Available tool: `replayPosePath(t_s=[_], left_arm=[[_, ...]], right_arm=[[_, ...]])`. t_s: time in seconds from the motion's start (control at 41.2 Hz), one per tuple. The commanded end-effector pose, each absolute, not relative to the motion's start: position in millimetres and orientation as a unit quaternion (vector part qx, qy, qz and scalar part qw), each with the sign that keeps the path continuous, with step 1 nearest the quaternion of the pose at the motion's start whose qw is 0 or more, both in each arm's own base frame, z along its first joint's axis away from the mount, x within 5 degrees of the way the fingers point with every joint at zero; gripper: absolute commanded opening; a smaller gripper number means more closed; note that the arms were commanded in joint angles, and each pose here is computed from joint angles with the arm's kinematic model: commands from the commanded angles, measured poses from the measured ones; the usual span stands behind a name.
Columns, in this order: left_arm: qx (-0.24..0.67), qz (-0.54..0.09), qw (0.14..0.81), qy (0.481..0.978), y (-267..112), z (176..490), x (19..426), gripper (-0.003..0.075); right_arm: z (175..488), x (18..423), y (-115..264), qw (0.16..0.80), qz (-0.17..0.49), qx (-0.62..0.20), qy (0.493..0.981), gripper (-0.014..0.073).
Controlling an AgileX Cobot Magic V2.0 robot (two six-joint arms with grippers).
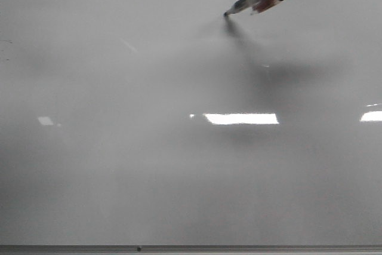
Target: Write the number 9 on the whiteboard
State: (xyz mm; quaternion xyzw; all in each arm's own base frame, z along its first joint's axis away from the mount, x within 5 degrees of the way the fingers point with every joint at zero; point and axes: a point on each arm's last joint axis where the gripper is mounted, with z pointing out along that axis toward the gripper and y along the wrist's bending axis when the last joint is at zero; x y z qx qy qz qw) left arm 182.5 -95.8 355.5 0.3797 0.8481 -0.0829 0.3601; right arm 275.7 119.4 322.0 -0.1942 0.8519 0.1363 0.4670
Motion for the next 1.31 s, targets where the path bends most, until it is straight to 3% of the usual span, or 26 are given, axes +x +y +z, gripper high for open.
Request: replayPosePath(t_s=[0.0,0.097,0.316,0.583,0.704,0.874,0.995,1.286], left_arm=[[0.361,-0.095,0.408,0.833,-96,372,182,0.0262],[0.361,-0.095,0.407,0.834,-96,372,182,0.0262],[0.361,-0.095,0.407,0.834,-96,372,182,0.0262],[0.361,-0.095,0.409,0.833,-96,372,182,0.0262],[0.361,-0.095,0.409,0.833,-96,372,182,0.0262],[0.361,-0.095,0.409,0.833,-96,372,182,0.0262],[0.361,-0.095,0.409,0.833,-96,372,182,0.0262],[0.401,-0.107,0.420,0.807,-106,375,178,0.0264]], right_arm=[[327,280,128,0.469,0.142,-0.205,0.847,-0.0068],[321,279,123,0.450,0.126,-0.217,0.857,-0.0068],[345,275,92,0.500,0.104,-0.177,0.841,-0.0068],[346,276,93,0.504,0.104,-0.177,0.839,-0.0068],[328,279,96,0.460,0.107,-0.186,0.862,-0.0068],[276,271,109,0.355,0.113,-0.215,0.903,-0.0068],[263,264,111,0.335,0.113,-0.221,0.909,-0.0068],[304,238,105,0.378,0.117,-0.256,0.882,-0.0068]])
